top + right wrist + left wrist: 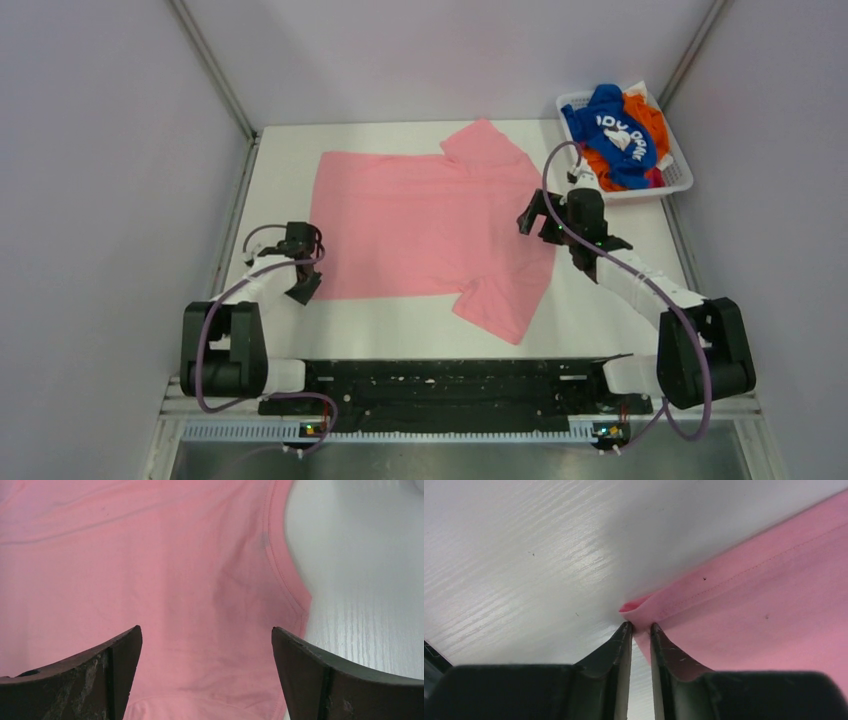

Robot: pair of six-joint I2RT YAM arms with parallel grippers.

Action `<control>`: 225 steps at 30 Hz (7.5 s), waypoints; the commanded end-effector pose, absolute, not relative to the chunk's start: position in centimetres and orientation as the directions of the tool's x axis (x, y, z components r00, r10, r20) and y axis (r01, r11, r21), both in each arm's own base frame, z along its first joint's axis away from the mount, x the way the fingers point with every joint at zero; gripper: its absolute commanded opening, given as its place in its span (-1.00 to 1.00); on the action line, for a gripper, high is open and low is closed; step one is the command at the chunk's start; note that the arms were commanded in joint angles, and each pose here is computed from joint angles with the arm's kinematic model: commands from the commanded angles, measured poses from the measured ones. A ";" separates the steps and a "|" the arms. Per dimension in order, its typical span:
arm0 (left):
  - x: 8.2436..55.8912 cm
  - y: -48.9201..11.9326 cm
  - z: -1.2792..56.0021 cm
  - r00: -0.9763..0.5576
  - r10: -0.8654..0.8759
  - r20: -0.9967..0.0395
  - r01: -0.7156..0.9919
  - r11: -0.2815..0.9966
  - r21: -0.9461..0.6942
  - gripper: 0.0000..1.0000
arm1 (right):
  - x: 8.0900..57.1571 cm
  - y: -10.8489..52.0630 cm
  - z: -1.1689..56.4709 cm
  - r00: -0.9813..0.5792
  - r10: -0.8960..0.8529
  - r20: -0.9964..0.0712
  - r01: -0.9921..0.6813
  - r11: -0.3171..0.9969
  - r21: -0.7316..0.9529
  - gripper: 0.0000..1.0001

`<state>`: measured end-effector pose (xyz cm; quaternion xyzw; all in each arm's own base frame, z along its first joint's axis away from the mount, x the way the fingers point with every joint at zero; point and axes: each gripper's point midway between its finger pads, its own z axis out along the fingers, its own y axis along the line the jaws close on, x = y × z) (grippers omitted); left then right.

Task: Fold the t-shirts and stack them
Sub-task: Grab the side of the flattened tshirt closest away from the robot with both arms, then fold the flattened tshirt in 1/3 of the way, then grab the side of the flattened tshirt furthest away from the robot with both arms

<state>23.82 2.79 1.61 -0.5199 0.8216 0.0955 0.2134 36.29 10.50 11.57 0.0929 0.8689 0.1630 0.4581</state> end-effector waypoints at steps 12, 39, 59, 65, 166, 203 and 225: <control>25.3 1.9 0.8 -0.398 -0.812 -0.428 -0.867 0.485 -0.115 -1.00 | 34.2 12.3 14.4 -0.585 0.220 -0.780 0.047 0.970 0.238 0.97; 24.2 1.3 2.0 -0.424 -0.800 -0.425 -0.831 0.530 -0.168 -1.00 | 14.3 19.8 0.2 -0.912 -0.203 -0.357 -0.229 0.973 0.032 0.38; 17.8 1.3 2.1 -0.412 -0.810 -0.417 -0.841 0.515 -0.169 -1.00 | 7.3 17.9 2.2 -0.948 -0.169 -0.268 -0.193 0.979 0.065 -1.00; 20.1 0.3 4.7 -0.392 -0.815 -0.426 -0.794 0.534 -0.292 -1.00 | 10.9 19.2 4.9 -0.899 -0.153 -0.410 -0.197 0.978 0.069 -1.00; 39.2 -6.1 9.9 -0.616 -0.680 -0.397 -0.458 0.720 -0.522 0.98 | 43.0 19.5 10.1 -0.691 0.184 -0.699 -0.110 0.929 0.353 0.98; 19.6 -6.5 0.6 -0.697 -0.682 -0.221 -0.620 0.729 -0.291 0.98 | 17.9 9.7 3.0 -0.762 0.446 -0.469 0.284 0.882 0.377 0.97; 34.8 -3.2 13.1 -0.552 -0.630 -0.546 -0.571 0.763 -0.303 0.98 | 34.5 12.4 17.8 -0.416 0.372 -0.830 0.083 0.924 0.373 0.98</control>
